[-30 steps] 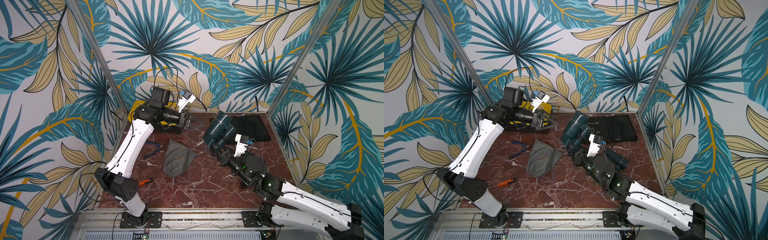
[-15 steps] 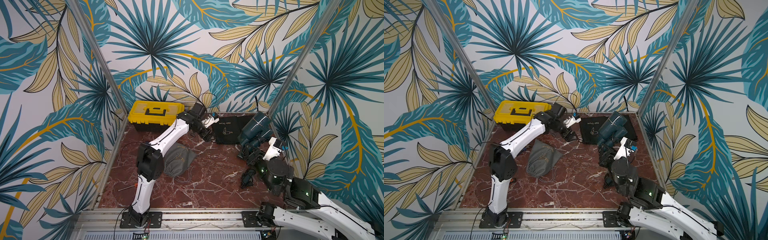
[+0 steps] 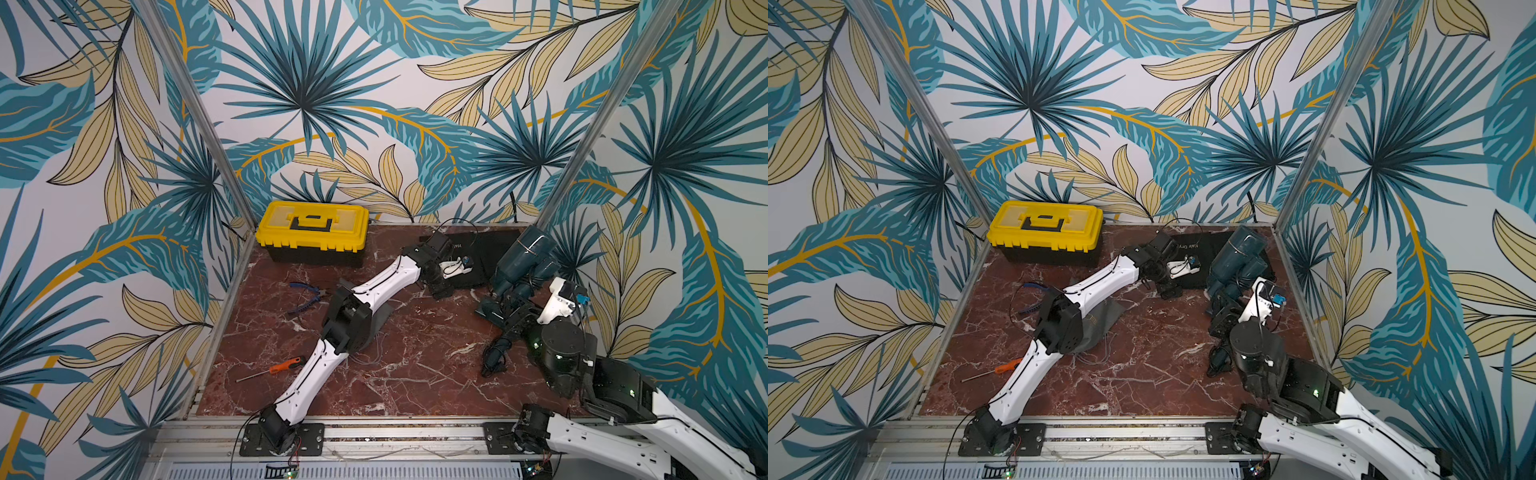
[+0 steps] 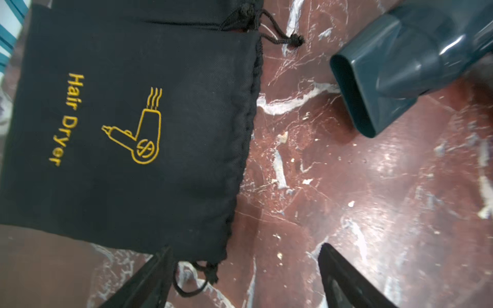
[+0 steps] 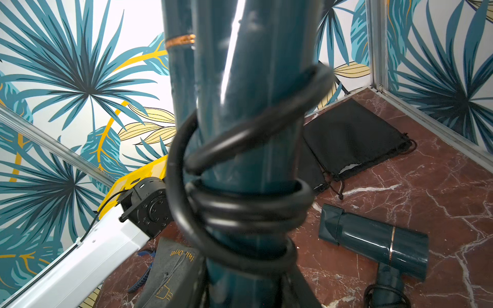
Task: Pack away hair dryers
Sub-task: Pick up the drawstring bag from the center of the board.
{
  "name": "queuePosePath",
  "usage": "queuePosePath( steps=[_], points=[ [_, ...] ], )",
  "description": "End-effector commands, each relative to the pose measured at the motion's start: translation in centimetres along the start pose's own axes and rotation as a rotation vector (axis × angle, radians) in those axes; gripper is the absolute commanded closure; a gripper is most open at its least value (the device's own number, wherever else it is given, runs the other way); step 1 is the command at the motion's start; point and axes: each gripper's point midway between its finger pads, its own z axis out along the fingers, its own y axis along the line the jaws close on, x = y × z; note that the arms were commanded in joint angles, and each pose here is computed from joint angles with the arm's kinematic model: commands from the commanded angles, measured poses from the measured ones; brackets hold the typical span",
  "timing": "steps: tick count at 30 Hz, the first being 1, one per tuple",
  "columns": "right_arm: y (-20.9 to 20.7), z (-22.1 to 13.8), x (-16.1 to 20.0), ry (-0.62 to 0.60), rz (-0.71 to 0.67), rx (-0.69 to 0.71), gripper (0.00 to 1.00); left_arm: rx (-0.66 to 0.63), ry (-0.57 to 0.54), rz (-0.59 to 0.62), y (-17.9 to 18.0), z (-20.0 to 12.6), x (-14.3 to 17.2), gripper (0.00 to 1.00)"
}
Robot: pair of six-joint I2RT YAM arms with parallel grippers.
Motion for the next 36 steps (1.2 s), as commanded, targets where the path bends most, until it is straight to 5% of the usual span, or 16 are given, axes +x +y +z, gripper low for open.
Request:
queuePosePath(
  steps=[1,15,28,36],
  points=[
    [-0.3,-0.7,-1.5,-0.04,0.024,-0.01,1.0,-0.077,-0.022,0.09,1.4,0.4,-1.1,0.18],
    [-1.2,-1.4,-1.3,-0.034,0.053,-0.041,1.0,-0.141,0.029,0.175,2.4,3.3,0.6,0.33],
    [-1.0,-1.5,-1.4,-0.029,0.047,-0.053,1.0,-0.147,0.013,0.198,2.6,2.7,0.0,1.0],
    [-1.1,-1.5,-1.1,-0.007,0.041,-0.043,1.0,-0.106,0.058,0.165,1.0,-0.2,1.4,1.0]
  ],
)
